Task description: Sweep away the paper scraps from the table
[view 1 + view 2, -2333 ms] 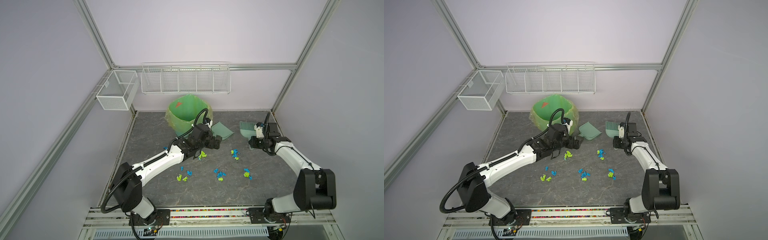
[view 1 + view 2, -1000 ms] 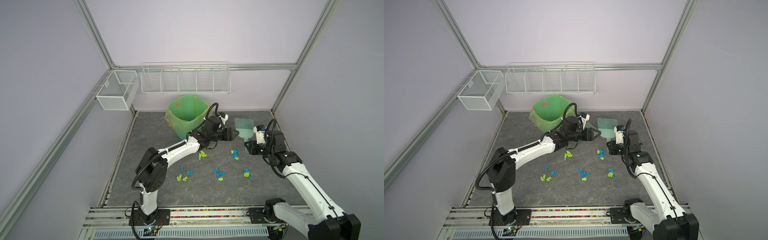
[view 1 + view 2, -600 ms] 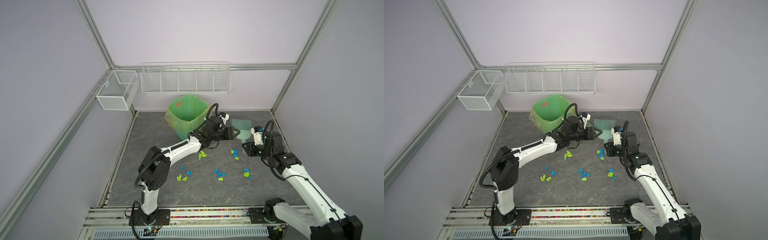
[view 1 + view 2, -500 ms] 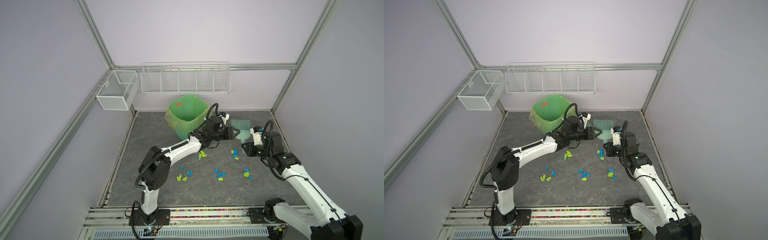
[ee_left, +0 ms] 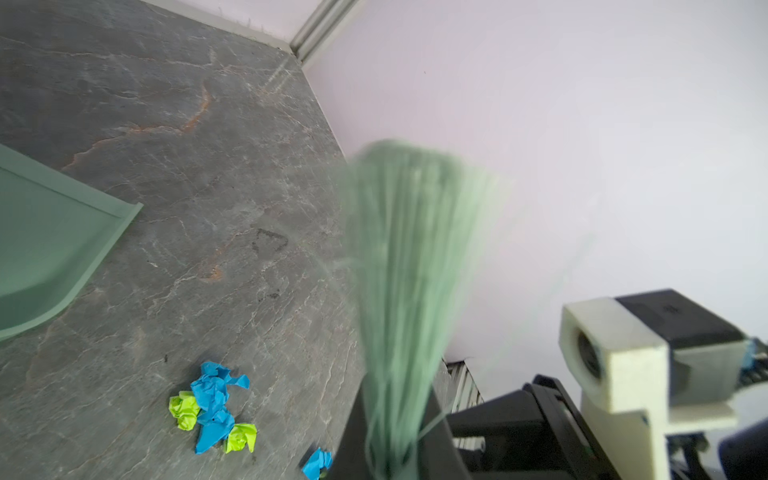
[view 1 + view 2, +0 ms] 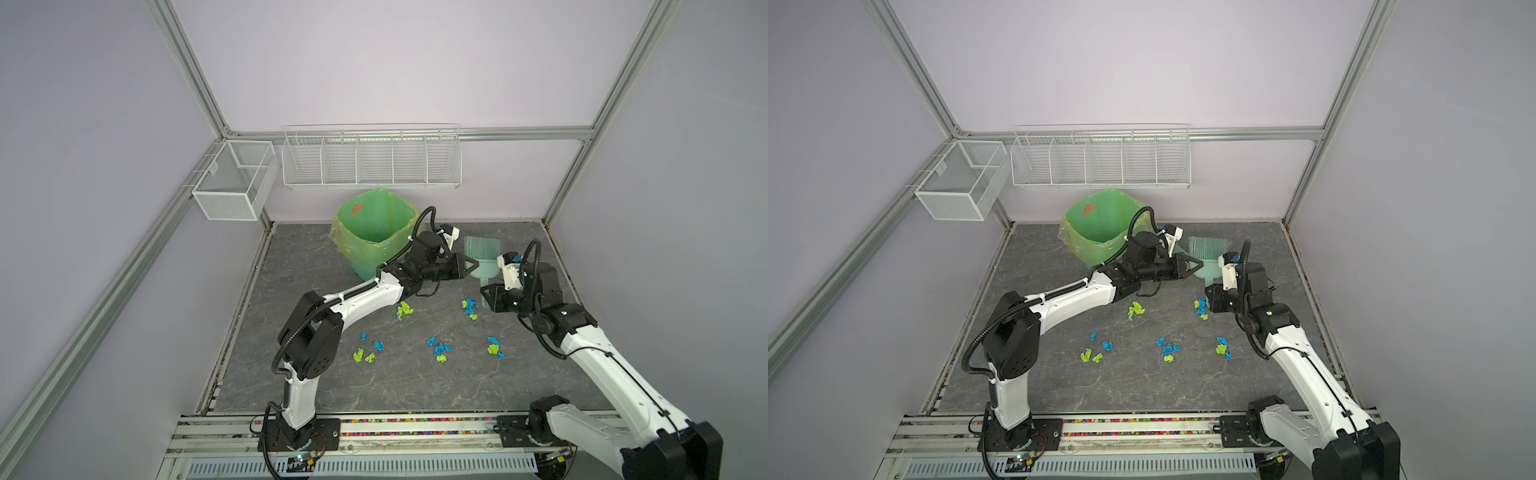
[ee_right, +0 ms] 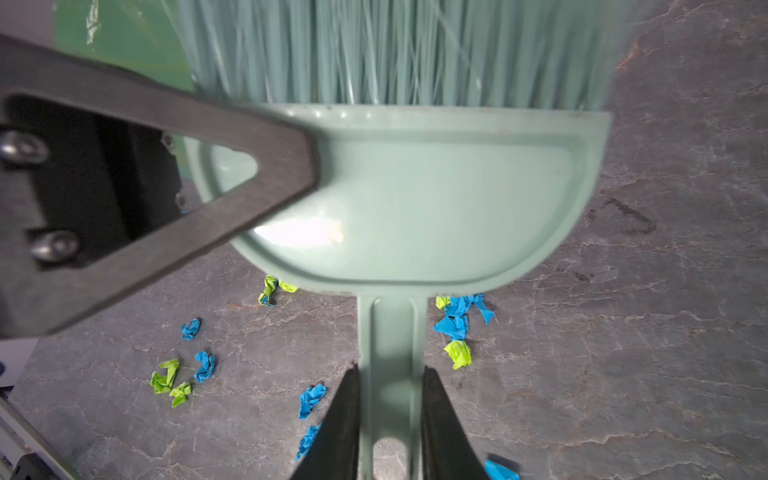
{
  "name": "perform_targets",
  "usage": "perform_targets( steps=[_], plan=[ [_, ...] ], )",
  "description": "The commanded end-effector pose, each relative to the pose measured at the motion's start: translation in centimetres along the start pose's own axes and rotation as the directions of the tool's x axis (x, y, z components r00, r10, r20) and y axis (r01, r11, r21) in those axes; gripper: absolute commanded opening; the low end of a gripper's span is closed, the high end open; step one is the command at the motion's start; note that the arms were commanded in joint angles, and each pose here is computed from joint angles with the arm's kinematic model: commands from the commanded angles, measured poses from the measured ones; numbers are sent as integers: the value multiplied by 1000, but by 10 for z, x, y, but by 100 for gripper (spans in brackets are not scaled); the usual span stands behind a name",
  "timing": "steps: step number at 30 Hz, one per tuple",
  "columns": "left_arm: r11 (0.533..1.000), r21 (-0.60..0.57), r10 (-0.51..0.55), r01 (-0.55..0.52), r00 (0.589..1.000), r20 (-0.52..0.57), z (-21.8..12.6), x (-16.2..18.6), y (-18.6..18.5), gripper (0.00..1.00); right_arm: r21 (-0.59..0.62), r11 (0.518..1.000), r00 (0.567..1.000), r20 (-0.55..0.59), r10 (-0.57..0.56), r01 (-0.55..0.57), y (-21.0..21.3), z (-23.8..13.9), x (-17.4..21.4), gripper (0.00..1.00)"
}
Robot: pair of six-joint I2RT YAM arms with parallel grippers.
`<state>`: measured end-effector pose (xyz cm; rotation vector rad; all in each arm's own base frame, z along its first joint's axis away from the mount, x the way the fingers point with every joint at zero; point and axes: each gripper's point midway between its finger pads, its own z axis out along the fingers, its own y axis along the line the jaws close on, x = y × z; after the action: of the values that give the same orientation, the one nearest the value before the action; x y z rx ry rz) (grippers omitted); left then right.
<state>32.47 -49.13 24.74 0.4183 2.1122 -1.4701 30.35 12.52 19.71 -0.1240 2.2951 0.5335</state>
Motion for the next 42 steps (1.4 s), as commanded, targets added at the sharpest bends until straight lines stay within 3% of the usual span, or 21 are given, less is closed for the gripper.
perform_targets(
  steps=[1, 6, 14, 19, 28, 32, 34, 38, 42],
  plan=[
    [1000, 13, 11, -11, 1000, -1, 2, 0, -4, 0, -39, 999, 999, 46, 13, -11, 12, -4, -17, 24],
    [1000, -10, -1, 1, 1000, 20, -5, -7, 3, 0, -74, 997, 997, 78, 26, -20, 22, -12, -31, 45],
    [1000, -22, 7, -6, 996, 86, -26, -33, 1, 0, -121, 989, 991, 90, 98, -87, 17, -12, -20, 69],
    [1000, -13, 18, -17, 992, 123, -28, -45, 2, 0, -228, 960, 976, 107, 190, -162, 23, -16, -22, 74],
    [1000, -10, -12, 14, 980, 197, -38, -66, 9, 0, -306, 907, 933, 121, 339, -290, 11, -17, -28, 80],
    [998, -31, -47, 57, 968, 246, -45, -78, 16, 0, -357, 876, 911, 131, 390, -324, 11, -18, -33, 89],
    [994, -74, -54, 77, 960, 274, -51, -84, 22, 0, -384, 848, 888, 130, 441, -365, 10, -17, -37, 100],
    [997, -35, -51, 65, 949, 311, -59, -96, 6, 0, -460, 795, 858, 122, 498, -396, 14, -19, -49, 90],
    [998, 6, -64, 66, 943, 328, -63, -104, -6, 0, -513, 763, 839, 141, 526, -392, 18, -23, -60, 89]
  ],
)
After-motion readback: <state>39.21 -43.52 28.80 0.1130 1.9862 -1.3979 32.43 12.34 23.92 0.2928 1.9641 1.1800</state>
